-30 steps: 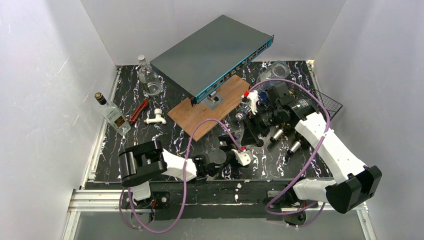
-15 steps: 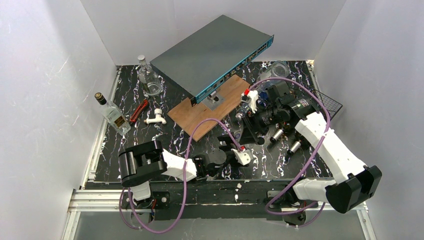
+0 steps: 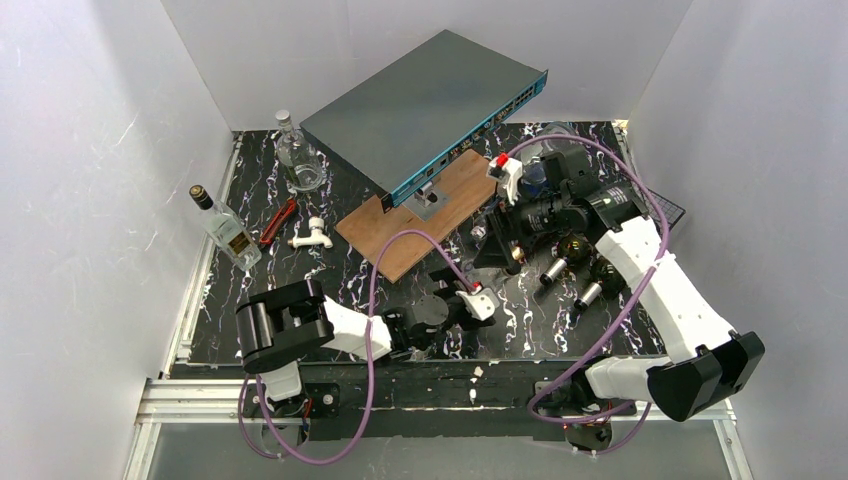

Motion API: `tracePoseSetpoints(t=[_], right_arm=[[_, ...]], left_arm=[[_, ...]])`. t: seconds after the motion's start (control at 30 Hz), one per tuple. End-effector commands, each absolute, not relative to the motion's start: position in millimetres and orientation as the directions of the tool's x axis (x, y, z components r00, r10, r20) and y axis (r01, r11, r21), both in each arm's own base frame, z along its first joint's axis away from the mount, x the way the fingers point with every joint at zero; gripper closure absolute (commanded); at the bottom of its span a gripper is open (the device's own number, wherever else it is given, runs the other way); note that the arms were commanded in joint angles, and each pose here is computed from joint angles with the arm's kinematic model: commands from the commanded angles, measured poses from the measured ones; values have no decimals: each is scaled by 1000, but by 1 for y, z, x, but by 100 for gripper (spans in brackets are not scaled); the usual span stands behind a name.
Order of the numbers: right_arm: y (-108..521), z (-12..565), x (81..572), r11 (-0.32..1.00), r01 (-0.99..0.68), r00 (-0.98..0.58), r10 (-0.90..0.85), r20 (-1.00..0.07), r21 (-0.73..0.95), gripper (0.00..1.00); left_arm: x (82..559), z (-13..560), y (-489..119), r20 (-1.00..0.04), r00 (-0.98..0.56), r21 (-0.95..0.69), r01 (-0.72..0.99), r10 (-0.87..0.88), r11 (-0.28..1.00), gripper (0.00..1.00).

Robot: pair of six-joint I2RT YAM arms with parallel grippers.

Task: Take the wine bottle off the wine rack
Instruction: Place the wine bottle at the center of the board.

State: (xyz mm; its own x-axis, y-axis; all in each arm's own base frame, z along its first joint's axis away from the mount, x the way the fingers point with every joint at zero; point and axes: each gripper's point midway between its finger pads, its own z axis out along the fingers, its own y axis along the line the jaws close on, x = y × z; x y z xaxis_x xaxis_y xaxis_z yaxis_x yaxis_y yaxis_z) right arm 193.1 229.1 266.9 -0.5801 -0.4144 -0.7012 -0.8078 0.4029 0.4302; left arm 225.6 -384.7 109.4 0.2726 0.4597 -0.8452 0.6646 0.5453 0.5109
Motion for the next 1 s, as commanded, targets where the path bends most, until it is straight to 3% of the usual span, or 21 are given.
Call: tracePoseSetpoints(t=[0.0,0.53,0.97], right_arm=[[231,302,210,368,-845,-510,-337,-791,388,2],[188,322,270,450,-796,-493,-93,-865,405,2],[169,306,266,476,-777,-487,-40,-872,412,2]], left_arm=[[237,180,-381,-936,275,345,610,218,713,5],[242,175,-357,-988,123,148,625,91,766,4],[237,164,-341,-1000,-16,-10,626,0,780,2]])
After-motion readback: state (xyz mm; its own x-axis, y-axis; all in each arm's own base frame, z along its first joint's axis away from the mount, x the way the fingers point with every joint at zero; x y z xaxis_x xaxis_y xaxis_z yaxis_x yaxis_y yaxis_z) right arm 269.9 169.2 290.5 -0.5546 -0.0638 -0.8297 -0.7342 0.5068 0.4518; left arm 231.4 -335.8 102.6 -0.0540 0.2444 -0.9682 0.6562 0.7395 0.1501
